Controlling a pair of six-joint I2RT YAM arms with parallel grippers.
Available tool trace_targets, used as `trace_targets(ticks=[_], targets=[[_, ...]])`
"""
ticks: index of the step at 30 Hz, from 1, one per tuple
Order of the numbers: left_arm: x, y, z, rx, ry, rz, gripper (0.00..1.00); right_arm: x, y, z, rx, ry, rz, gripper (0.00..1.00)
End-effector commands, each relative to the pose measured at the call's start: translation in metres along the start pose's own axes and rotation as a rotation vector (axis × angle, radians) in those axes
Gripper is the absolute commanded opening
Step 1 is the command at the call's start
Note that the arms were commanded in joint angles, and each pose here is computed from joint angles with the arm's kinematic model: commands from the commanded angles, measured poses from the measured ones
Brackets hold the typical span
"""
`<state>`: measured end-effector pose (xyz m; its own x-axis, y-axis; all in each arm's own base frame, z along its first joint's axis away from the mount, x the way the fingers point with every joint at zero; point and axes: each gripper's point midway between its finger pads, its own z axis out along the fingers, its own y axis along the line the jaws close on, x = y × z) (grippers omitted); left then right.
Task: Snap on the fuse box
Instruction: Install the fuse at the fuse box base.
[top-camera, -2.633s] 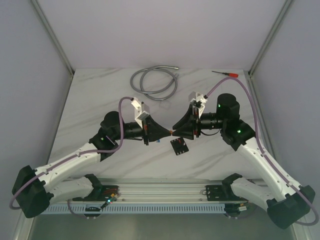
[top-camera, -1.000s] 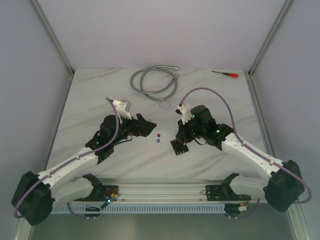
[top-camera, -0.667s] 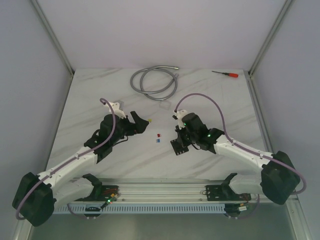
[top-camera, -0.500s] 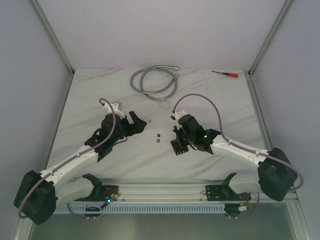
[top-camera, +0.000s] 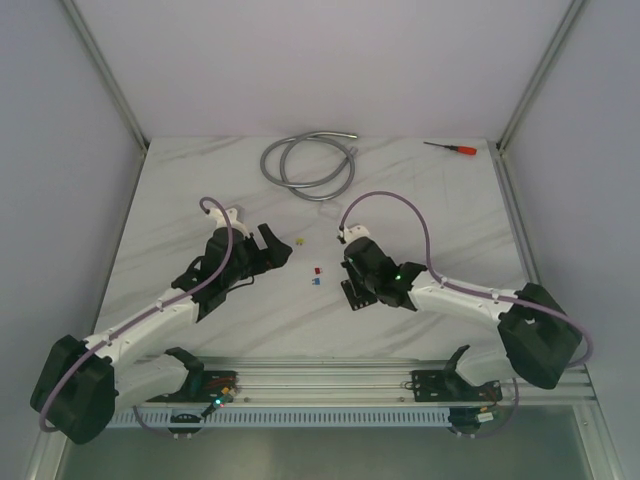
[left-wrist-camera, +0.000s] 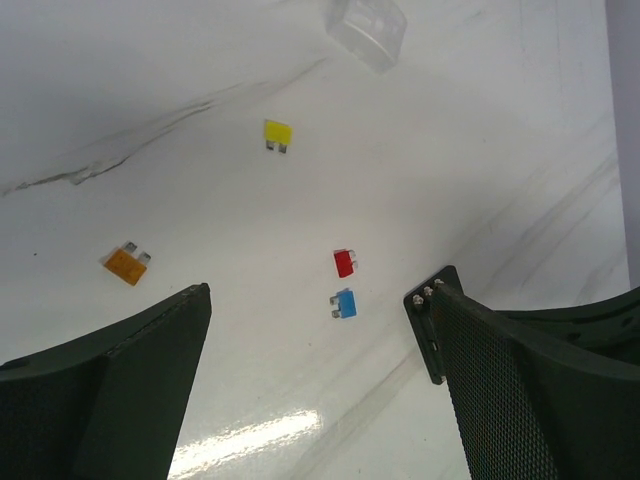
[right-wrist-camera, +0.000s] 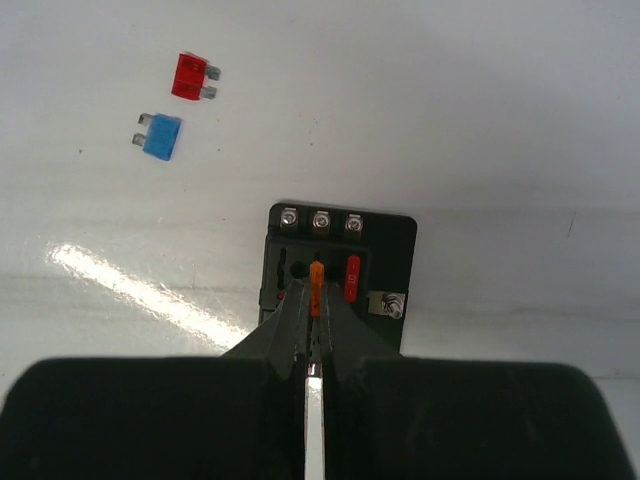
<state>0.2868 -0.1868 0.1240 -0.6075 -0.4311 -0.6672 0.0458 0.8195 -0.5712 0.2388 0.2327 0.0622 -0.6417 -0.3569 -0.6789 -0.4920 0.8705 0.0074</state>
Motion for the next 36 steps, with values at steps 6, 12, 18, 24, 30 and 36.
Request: trace_targets(ticks=[6,12,18,24,30,36], targets=[[0.000,0.008,0.000,-0.031,0.002,-0.014,1.00,0.005,-0.003,0.011,0.046,-0.010,0.031,0.00],[0.000,0.008,-0.001,-0.033,-0.001,-0.016,1.00,0.006,-0.002,0.014,0.049,-0.012,0.037,0.00],[-0.001,0.009,-0.001,-0.035,-0.001,-0.018,1.00,0.010,-0.005,0.015,0.063,-0.004,0.043,0.00],[-0.001,0.009,-0.001,-0.036,0.000,-0.020,1.00,0.014,-0.004,0.019,0.062,0.014,0.045,0.00],[-0.001,0.009,-0.001,-0.035,-0.002,-0.022,1.00,0.019,-0.006,0.021,0.080,0.030,0.051,0.00],[-0.001,0.009,-0.002,-0.034,-0.001,-0.023,1.00,0.018,-0.005,0.020,0.072,0.029,0.050,0.03]])
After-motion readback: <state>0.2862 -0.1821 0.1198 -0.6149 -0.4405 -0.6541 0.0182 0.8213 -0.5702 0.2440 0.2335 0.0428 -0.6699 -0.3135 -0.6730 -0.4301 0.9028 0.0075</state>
